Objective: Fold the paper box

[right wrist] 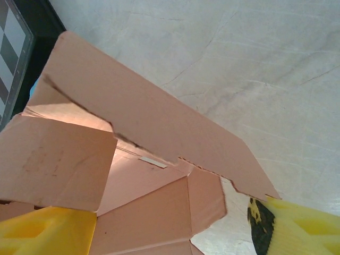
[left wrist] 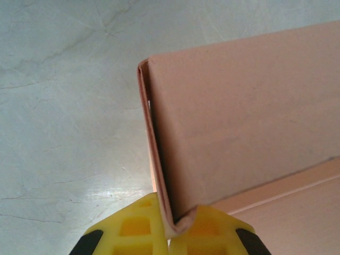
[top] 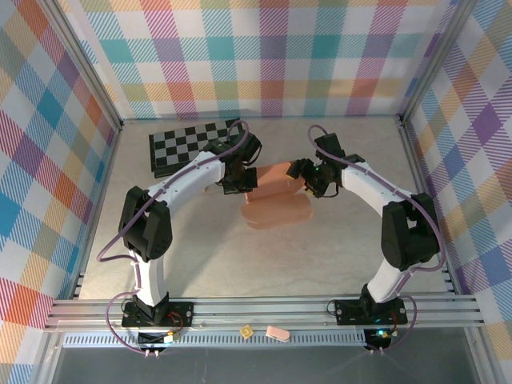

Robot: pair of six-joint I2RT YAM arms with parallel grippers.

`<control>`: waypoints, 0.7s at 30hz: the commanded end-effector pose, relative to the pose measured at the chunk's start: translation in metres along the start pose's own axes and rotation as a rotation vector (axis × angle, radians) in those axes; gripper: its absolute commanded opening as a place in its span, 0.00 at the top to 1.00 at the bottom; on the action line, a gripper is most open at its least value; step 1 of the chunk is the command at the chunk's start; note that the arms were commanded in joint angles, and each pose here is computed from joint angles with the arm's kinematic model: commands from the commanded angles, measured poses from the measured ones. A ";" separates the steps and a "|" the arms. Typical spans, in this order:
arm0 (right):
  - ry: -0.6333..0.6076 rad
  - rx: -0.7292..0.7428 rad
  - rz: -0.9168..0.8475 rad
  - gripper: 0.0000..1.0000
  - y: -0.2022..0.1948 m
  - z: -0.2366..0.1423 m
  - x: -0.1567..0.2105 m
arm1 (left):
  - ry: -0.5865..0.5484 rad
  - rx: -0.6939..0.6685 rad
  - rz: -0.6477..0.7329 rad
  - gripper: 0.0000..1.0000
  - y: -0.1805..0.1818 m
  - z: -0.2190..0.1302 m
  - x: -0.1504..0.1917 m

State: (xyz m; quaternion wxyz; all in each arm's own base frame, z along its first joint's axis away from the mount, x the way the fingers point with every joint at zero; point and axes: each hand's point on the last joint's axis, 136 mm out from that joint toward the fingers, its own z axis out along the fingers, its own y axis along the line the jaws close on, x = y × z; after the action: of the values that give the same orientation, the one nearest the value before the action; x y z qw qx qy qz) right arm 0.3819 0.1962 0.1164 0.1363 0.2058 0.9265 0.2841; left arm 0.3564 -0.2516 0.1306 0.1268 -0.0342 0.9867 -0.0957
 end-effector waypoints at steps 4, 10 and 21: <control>-0.008 -0.075 -0.058 0.28 0.017 -0.001 -0.004 | -0.035 0.040 0.017 1.00 -0.010 -0.017 -0.003; 0.014 -0.167 -0.074 0.33 0.039 -0.002 -0.002 | -0.031 0.042 0.017 1.00 -0.009 -0.016 -0.001; 0.063 -0.195 -0.155 0.37 0.052 0.001 0.017 | -0.033 0.057 0.013 1.00 -0.014 -0.014 -0.004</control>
State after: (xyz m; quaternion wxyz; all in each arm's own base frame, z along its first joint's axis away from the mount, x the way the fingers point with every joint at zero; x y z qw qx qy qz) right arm 0.3817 0.2298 0.1346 0.1402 0.1459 0.9144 0.3507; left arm 0.3606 -0.2545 0.1324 0.1353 -0.0346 0.9849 -0.1025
